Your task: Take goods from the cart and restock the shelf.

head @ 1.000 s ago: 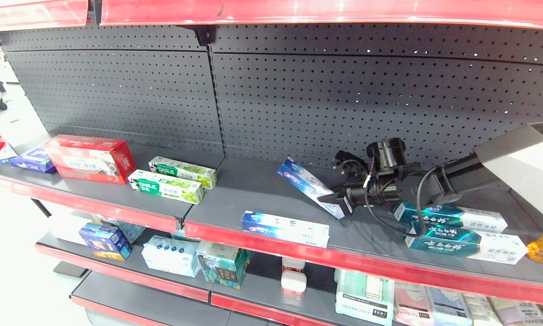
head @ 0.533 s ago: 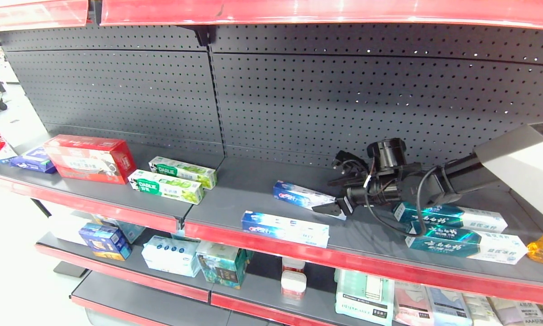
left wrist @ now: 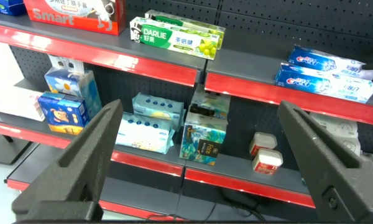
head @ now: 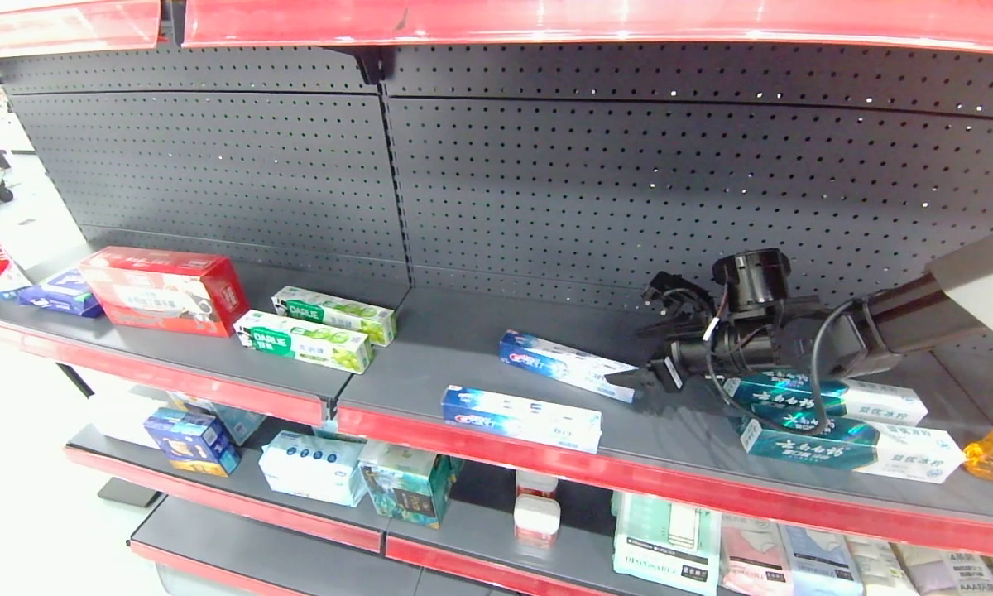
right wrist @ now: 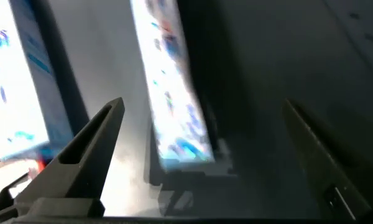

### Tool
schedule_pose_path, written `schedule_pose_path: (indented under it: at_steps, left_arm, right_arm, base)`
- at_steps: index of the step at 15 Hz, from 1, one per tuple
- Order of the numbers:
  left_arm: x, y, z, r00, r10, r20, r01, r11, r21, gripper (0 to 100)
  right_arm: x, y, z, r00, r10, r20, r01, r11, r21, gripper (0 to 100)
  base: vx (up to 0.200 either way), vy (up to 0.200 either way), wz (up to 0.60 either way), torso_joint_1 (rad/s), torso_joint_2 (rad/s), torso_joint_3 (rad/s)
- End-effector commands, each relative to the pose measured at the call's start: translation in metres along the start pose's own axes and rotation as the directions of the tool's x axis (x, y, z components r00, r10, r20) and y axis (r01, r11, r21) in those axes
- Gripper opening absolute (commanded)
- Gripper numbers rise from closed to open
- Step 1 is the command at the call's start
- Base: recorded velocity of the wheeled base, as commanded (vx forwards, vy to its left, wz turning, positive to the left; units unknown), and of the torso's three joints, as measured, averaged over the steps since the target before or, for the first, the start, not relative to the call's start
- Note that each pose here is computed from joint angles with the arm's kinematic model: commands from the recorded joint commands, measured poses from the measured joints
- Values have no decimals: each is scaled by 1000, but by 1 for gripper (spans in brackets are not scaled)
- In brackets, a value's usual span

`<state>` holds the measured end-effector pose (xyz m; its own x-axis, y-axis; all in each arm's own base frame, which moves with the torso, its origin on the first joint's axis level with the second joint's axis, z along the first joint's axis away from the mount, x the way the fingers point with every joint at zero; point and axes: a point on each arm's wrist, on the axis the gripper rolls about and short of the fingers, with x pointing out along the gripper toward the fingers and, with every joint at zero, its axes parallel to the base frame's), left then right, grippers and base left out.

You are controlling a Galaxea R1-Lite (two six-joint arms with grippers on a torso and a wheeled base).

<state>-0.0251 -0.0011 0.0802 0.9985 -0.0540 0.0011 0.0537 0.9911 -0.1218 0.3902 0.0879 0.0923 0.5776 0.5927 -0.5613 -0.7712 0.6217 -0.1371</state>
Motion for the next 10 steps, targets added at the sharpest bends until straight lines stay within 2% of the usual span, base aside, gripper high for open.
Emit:
schedule_pose_path:
  at_steps: [1,10]
  left_arm:
    - [0,0,0,1000,0,-1,0,1000,-1,100]
    - [0,0,0,1000,0,-1,0,1000,-1,100]
  right_arm:
    - [-12,0,-1,1000,-13,-1,13,1000,-1,100]
    - [-14,11,-17,998,5,-57,-5,1000,8,100]
  base:
    - [0,0,0,0,0,0]
    - [0,0,0,0,0,0]
